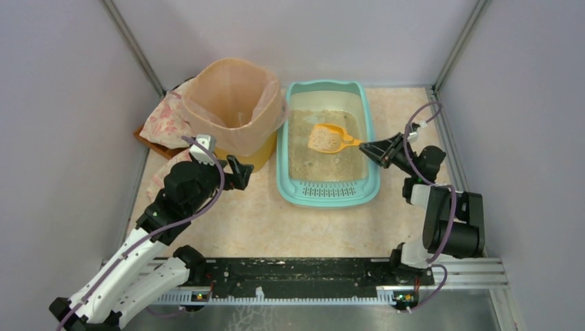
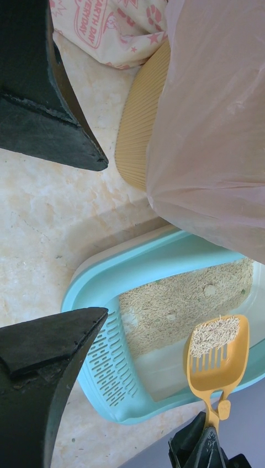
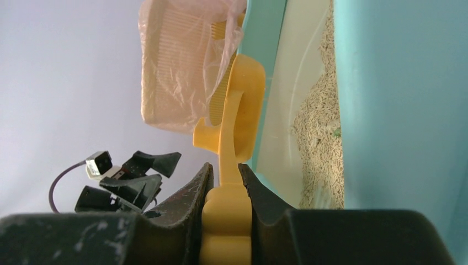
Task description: Clean the litter box
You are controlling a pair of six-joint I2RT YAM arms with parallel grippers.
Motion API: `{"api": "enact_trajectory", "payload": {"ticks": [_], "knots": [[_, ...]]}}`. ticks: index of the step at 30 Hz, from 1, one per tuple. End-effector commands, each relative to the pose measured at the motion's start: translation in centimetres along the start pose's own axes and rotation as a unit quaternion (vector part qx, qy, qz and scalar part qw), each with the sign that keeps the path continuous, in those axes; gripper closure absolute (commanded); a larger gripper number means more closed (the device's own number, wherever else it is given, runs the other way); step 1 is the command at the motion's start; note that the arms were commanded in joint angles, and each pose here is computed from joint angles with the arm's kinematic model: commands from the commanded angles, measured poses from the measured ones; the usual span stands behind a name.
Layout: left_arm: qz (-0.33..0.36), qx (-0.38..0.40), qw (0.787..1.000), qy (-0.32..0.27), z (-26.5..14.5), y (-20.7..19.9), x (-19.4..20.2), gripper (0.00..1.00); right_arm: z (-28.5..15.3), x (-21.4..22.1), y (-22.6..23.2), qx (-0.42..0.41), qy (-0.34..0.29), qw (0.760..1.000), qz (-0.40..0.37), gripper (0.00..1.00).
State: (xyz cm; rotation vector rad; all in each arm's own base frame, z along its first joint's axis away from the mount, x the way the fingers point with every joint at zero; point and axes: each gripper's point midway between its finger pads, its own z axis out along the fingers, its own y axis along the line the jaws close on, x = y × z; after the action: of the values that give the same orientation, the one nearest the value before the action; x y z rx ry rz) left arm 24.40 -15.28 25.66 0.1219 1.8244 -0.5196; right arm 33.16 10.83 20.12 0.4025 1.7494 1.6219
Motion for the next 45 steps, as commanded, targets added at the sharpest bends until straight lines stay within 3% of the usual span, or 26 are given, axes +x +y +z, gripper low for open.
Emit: {"api": "enact_trajectory", "payload": {"ticks": [1, 4, 11, 16, 21, 25, 30, 35, 40, 45], "knots": [[0.0, 0.011, 1.0, -0.014, -0.2, -0.4, -0.9, 0.01, 0.3, -0.6, 1.0, -0.015, -0.013, 0.999, -0.043, 1.0], [0.0, 0.013, 1.0, -0.014, -0.1, -0.6, -0.9, 0.01, 1.9, 2.0, 1.1, -0.018, 0.037, 0.998, -0.051, 1.0], [0.001, 0.011, 1.0, -0.014, -0.2, -0.4, -0.9, 0.01, 0.7, -0.1, 0.2, 0.005, -0.002, 0.998, -0.059, 1.0], [0.0, 0.012, 1.0, -0.017, -0.2, -0.5, -1.1, 0.01, 2.0, 2.0, 0.6, -0.006, 0.037, 0.997, -0.06, 1.0], [0.001, 0.01, 1.0, -0.015, -0.3, -0.4, -0.9, 0.01, 1.0, 0.2, 0.5, -0.001, 0.003, 0.998, -0.06, 1.0], [0.002, 0.007, 1.0, -0.018, -0.4, -0.3, -1.1, 0.01, 2.0, 1.6, 1.0, -0.016, 0.038, 0.997, -0.061, 1.0], [0.0, 0.007, 1.0, -0.016, -0.3, -0.3, -1.0, 0.01, 1.1, 0.2, 0.7, -0.01, 0.007, 0.998, -0.059, 1.0], [0.003, 0.008, 1.0, -0.017, -0.3, -0.3, -1.1, 0.01, 2.5, 2.6, 0.9, -0.018, 0.052, 0.996, -0.063, 1.0], [0.001, 0.007, 1.0, -0.016, -0.4, -0.3, -1.0, 0.01, 1.2, 0.5, 0.5, -0.007, 0.008, 0.998, -0.065, 1.0], [0.003, 0.008, 1.0, -0.017, -0.3, -0.3, -1.1, 0.01, 2.3, 2.3, 1.2, -0.027, 0.047, 0.996, -0.068, 1.0]]}}
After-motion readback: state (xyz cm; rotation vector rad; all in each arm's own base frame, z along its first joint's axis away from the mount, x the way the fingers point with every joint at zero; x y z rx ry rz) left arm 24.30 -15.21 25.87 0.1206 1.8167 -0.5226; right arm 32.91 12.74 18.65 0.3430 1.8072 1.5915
